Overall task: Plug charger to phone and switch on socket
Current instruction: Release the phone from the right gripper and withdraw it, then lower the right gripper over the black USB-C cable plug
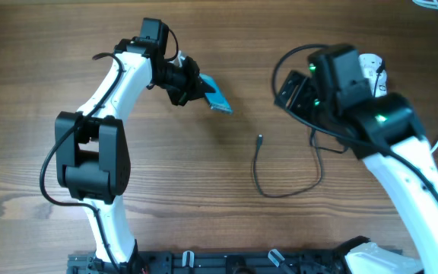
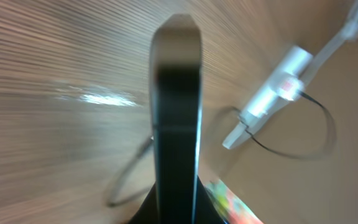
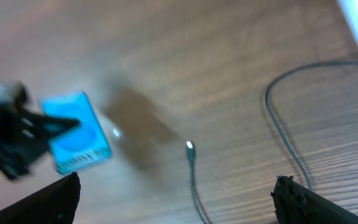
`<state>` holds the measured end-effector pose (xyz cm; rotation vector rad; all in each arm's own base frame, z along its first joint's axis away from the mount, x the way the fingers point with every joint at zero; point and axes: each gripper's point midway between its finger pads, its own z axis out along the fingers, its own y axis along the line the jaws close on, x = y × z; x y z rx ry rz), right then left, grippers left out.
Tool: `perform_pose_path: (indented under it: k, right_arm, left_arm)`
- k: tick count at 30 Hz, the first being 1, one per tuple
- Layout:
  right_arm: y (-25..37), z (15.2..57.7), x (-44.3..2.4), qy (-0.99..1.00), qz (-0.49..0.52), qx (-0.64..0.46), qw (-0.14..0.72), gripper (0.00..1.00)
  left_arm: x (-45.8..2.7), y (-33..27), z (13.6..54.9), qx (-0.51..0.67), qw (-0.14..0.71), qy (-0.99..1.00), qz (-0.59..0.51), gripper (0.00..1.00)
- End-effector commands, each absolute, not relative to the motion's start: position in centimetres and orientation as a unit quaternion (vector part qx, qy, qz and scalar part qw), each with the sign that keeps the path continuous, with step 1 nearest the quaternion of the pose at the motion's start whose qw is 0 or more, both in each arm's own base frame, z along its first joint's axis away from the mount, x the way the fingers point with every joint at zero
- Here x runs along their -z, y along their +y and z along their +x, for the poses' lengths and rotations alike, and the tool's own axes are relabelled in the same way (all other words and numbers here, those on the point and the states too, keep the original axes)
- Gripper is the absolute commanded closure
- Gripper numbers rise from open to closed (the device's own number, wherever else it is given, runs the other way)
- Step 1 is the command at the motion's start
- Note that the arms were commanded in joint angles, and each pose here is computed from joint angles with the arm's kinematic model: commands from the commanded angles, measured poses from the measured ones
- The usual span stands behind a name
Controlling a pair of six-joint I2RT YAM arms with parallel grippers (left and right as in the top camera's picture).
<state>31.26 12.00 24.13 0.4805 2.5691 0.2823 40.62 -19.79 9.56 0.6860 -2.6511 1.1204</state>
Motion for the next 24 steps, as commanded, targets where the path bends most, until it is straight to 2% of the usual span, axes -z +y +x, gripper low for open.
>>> perform_pose_path:
  k: [1,2,3,4,9,13,24]
  right_arm:
    - [13.8,30.4,-18.8,0.973,0.112,-0.104,0.170,0.07]
    - [14.3,30.3,-17.7,0.976,0.110,-0.108,0.154,0.16]
    - [14.8,30.3,-16.7,0.978,0.107,-0.115,0.138,0.20]
    - [15.4,30.2,-15.7,0.979,0.105,-0.123,0.120,0.30]
    - [16.7,29.9,-11.4,0.986,0.103,-0.120,0.047,0.53]
    - [16.9,29.7,-8.6,0.992,0.066,-0.104,0.009,0.53]
    - [17.2,30.0,-3.6,0.993,0.069,-0.083,-0.042,0.54]
  left_arm:
    - [-9.0,-17.6,40.9,-0.310,0.045,-0.923,0.225,0.96]
    - [-8.9,-17.4,40.8,-0.305,0.045,-0.924,0.227,0.96]
    - [-8.8,-17.3,40.8,-0.302,0.044,-0.925,0.228,0.96]
    - [-8.7,-17.2,40.7,-0.298,0.045,-0.926,0.229,0.96]
    - [-8.7,-17.2,40.6,-0.297,0.047,-0.926,0.230,0.96]
    - [-8.7,-17.1,40.6,-0.293,0.045,-0.927,0.231,0.96]
    - [-8.6,-17.0,40.6,-0.292,0.045,-0.927,0.231,0.96]
